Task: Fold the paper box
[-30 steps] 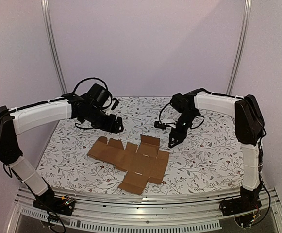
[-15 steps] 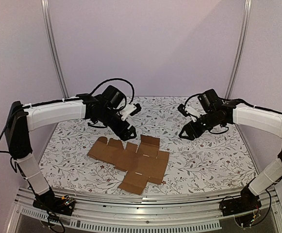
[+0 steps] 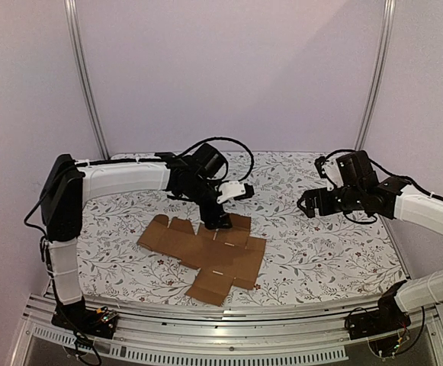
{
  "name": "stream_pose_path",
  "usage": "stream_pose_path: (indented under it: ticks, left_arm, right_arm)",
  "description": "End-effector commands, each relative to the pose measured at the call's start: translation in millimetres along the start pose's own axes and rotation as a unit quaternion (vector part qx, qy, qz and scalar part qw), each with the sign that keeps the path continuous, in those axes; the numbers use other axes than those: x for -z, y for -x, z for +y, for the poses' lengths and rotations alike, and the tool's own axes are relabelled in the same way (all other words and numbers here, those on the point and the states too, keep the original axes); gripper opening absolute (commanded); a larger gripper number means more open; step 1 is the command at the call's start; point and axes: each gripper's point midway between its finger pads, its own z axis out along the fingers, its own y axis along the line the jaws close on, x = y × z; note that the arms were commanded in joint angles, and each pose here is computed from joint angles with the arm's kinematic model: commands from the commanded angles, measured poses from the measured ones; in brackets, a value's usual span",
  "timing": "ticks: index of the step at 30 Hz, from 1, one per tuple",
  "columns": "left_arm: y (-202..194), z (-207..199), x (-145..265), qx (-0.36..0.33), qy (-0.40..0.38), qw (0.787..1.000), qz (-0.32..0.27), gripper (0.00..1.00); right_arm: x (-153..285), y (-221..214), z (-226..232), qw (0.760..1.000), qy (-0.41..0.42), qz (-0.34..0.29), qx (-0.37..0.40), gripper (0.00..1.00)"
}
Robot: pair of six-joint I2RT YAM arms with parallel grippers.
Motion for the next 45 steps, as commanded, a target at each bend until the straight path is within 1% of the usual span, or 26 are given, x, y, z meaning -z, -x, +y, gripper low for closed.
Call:
stream_pose_path:
  ticks: [1,4,7,9,14,17,22,25,27,28,30,31,34,39,41,45]
  left_arm:
    - [-3.5,-1.8,-23.5,-0.056,-0.007,0.998,0.031,0.86]
    - [-6.8,5.1,-37.2,-0.065,-0.001,0.997,0.051,0.81]
    - [-1.6,10.7,-46.1,-0.063,-0.001,0.996,0.056,0.77]
    - [0.1,13.0,-51.1,-0.064,0.0,0.996,0.056,0.73]
    - [-1.7,12.9,-60.7,-0.063,-0.01,0.996,0.068,0.59]
    - [-8.1,9.8,-66.3,-0.062,-0.02,0.994,0.082,0.46]
    - [-14.8,5.0,-70.3,-0.057,-0.033,0.993,0.095,0.21]
    - [-16.5,4.8,-70.4,-0.056,-0.033,0.993,0.098,0.11]
    - [-16.0,6.0,-69.0,-0.055,-0.03,0.993,0.099,0.02]
    - [-16.5,7.3,-68.4,-0.053,-0.027,0.993,0.1,0.0]
    - [-18.2,11.0,-67.2,-0.048,-0.02,0.993,0.103,0.0]
    - [-19.5,11.7,-67.4,-0.045,-0.019,0.993,0.106,0.0]
    - [-18.9,16.3,-61.2,-0.026,-0.01,0.994,0.103,0.0]
    - [-12.0,33.9,-39.3,0.035,0.015,0.997,0.068,0.0]
    - [-12.1,39.3,-29.9,0.07,0.018,0.996,0.05,0.0]
    - [-12.7,42.2,-15.0,0.142,0.011,0.99,-0.006,0.0]
  right_arm:
    - [10.0,-4.3,-16.1,0.998,-0.04,-0.009,-0.038,0.99]
    - [17.7,-4.6,-5.0,0.999,-0.004,-0.024,-0.044,0.99]
    - [24.0,-3.7,-4.2,0.998,0.002,-0.04,-0.052,0.99]
    - [25.9,-4.5,1.2,0.998,0.018,-0.037,-0.051,0.99]
    - [25.6,-6.0,-1.8,0.998,0.01,-0.033,-0.054,0.99]
    - [23.5,-5.4,-1.9,0.998,0.008,-0.032,-0.056,0.99]
    - [17.8,-8.4,-2.1,0.998,0.007,-0.022,-0.056,0.99]
    - [15.1,-10.5,-0.6,0.998,0.012,-0.017,-0.055,0.99]
    - [13.3,-10.3,0.2,0.998,0.012,-0.015,-0.054,0.99]
    - [12.7,-9.5,-1.3,0.998,0.009,-0.016,-0.054,0.99]
    - [10.5,-8.7,-2.8,0.998,0.004,-0.017,-0.055,0.99]
    - [8.1,-8.0,-7.9,0.998,-0.011,-0.018,-0.053,0.99]
    - [2.2,-3.6,-5.9,0.999,-0.009,-0.012,-0.049,0.99]
    - [-9.9,3.7,-12.5,0.998,-0.024,0.001,-0.052,0.99]
    - [-16.6,7.2,-4.7,0.998,0.007,0.009,-0.059,0.99]
    - [-27.7,21.2,13.9,0.997,0.057,0.019,-0.054,0.99]
